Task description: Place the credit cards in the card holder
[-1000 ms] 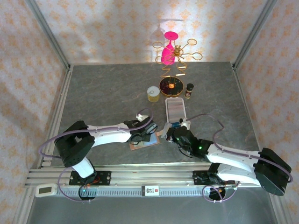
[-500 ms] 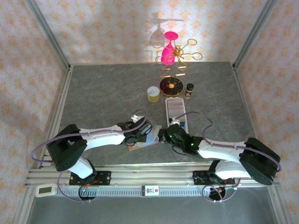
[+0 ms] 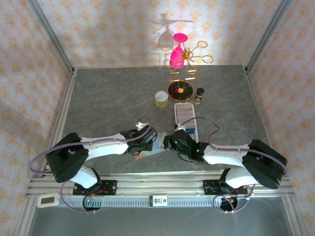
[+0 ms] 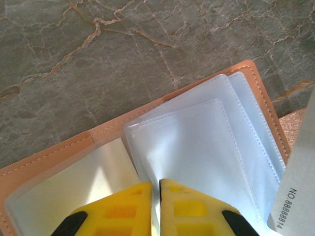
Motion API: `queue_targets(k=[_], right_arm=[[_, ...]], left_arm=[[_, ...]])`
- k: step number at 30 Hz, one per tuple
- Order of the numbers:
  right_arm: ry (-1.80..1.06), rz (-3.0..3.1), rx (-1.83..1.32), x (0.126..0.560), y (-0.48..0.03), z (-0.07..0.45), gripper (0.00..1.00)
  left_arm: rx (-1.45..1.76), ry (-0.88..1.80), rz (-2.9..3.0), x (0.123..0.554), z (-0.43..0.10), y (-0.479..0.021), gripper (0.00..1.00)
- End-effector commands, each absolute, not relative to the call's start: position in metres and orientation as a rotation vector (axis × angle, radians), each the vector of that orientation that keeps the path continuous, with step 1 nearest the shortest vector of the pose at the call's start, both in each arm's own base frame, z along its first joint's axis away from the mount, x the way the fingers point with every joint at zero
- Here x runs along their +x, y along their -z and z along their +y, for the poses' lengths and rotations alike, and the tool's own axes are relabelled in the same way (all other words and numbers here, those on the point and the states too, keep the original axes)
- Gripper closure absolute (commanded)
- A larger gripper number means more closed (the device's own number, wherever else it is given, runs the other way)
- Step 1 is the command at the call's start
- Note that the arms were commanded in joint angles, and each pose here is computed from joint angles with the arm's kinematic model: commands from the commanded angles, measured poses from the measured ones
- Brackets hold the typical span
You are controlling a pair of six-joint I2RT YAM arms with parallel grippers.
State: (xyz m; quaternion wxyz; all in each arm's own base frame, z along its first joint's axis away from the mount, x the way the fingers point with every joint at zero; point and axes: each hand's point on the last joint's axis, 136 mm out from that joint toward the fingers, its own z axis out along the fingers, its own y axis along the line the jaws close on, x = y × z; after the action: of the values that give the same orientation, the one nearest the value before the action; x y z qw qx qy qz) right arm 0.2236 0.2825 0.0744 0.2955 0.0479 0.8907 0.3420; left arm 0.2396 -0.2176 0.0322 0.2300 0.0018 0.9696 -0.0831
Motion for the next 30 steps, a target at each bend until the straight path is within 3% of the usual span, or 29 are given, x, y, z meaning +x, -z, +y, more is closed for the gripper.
queue_targets(k=[1, 11, 18, 30], right_arm=[[-0.977, 2.332, 0.116, 0.227, -0.088, 0.297, 1.0], [-1.039, 2.343, 0.125, 0.224, -0.088, 0.305, 1.0], [-1.16, 2.312, 0.121, 0.222, -0.102, 0.32, 1.0], [-1.271, 2.33, 0.037, 0.214, -0.104, 0.361, 1.0]], left_arm=[[-0.029, 0.237, 2.651, 0.242, -0.212, -0.035, 0.89], [-0.054, 0.272, 2.63, 0.241, -0.21, -0.039, 0.9], [-0.105, 0.343, 2.579, 0.243, -0.207, -0.051, 0.85], [-0.395, 0.359, 2.387, 0.244, -0.149, -0.088, 0.81]])
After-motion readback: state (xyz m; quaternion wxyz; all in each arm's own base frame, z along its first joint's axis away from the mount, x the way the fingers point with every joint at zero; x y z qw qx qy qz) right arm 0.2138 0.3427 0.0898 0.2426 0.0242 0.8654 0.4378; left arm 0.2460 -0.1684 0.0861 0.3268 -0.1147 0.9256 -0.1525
